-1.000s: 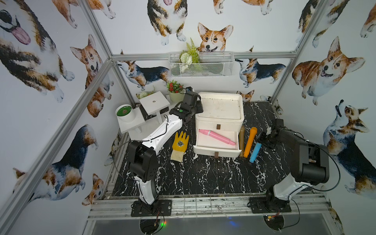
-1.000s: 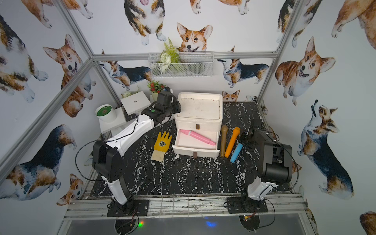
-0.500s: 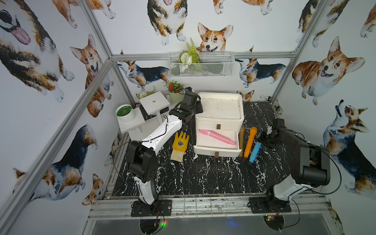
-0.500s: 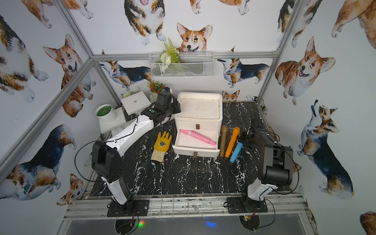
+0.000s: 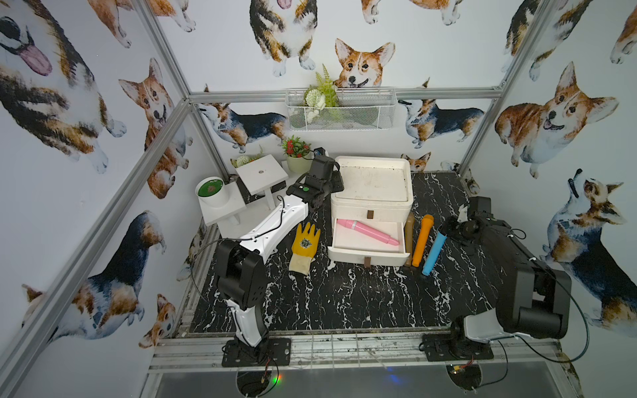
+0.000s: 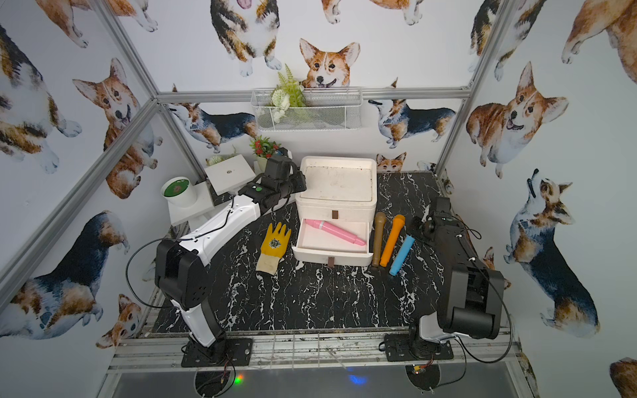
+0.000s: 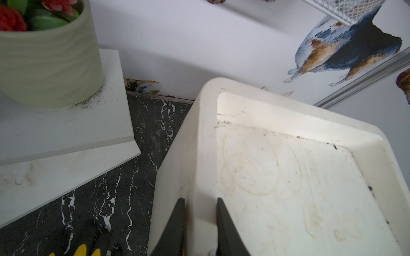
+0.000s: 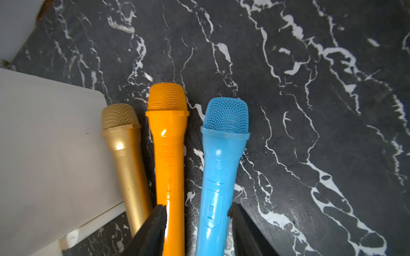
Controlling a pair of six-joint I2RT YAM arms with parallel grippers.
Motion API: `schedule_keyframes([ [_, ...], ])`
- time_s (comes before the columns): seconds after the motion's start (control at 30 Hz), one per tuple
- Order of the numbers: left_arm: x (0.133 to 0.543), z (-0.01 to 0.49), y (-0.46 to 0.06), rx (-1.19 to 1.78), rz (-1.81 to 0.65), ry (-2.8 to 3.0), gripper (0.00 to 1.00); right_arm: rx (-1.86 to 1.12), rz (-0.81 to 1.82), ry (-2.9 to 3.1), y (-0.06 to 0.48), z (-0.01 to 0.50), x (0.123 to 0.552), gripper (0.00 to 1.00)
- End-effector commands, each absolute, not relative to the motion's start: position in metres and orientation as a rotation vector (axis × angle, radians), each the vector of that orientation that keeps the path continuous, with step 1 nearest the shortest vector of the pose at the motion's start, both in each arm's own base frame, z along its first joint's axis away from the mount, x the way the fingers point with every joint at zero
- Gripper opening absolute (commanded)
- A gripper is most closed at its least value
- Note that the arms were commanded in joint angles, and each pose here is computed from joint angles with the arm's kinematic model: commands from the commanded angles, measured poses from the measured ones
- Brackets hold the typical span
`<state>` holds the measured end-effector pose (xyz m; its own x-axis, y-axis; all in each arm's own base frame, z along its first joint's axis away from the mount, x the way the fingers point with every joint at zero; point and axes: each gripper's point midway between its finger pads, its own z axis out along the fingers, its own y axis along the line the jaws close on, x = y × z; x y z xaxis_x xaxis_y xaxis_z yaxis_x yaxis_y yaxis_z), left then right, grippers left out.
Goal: Take the microphone out of the drawer
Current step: Pick up the microphone from the drawer.
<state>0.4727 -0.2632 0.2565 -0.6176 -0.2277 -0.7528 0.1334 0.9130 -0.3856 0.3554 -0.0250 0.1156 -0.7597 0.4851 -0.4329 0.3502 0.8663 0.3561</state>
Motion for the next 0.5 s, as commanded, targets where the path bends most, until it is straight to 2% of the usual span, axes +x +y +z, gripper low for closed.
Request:
schedule_keyframes([
  [0.0, 0.425, 0.187, -0.250, -0.129, -0.455, 2.513, 0.05, 0.526, 0.422, 2.456, -0.012, 0.139, 0.352, 0.52],
  [0.27, 0.426, 0.186, -0.251, -0.130, -0.462, 2.514, 0.05, 0.299, 0.614, 2.292, 0.030, 0.197, 0.337, 0.50],
  [0.47, 0.424, 0.182, -0.250, -0.129, -0.458, 2.523, 0.05, 0.110, 0.646, 2.220, 0.065, 0.229, 0.312, 0.49],
])
